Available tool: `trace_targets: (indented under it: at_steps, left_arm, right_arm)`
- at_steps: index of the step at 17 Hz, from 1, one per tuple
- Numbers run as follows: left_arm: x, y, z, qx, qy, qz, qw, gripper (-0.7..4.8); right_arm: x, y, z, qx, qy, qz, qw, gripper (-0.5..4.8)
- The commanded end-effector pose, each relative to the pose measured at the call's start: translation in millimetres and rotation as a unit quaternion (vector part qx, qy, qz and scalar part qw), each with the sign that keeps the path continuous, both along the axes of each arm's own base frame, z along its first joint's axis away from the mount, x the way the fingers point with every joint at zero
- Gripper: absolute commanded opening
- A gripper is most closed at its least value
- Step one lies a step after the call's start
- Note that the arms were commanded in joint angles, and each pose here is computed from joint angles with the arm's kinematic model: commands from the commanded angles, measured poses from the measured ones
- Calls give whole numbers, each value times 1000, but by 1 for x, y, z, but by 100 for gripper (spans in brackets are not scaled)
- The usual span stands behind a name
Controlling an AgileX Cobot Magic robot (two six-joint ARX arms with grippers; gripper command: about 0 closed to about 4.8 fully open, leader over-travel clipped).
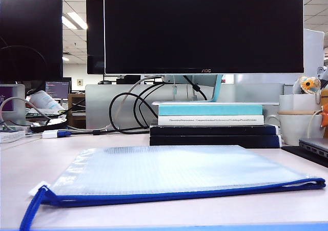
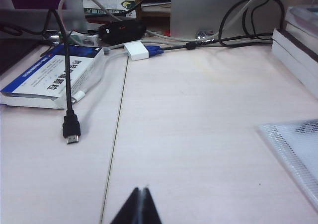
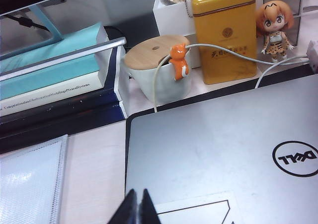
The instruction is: Pick up the transparent plastic file bag with a blue zipper and close its zipper.
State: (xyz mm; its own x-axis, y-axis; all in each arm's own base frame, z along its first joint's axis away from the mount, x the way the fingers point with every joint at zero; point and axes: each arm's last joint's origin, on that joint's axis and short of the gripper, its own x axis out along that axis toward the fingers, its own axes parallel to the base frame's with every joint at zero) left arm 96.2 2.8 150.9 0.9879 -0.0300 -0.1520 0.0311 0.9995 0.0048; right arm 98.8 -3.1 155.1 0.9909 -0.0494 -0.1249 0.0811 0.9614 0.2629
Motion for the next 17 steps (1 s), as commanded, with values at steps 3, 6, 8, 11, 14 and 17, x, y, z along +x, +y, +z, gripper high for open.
trace_targets:
  at_steps: [3,6,8,11,14,17]
  left_arm:
    - [0,0,-1,-46,8,3,999,31]
    - [-4,-3,13,-73,10,-29,997,15]
    - [-9,-3,30,-71,1,-29,997,-6]
    - [-16,-4,52,-87,-28,-37,995,-6]
    - [-23,-4,73,-118,-50,-40,991,-6]
    - [-30,-5,85,-99,-39,-40,993,-6]
  right_arm:
    - [0,0,1,40,-10,-4,999,21]
    - [0,4,5,109,-12,55,992,-8]
    - [-2,5,11,112,-5,66,992,-8]
    - [-5,4,24,110,-9,52,993,-8]
    - [-10,3,45,107,-39,47,992,-8]
    - [-15,3,64,106,-54,47,992,-8]
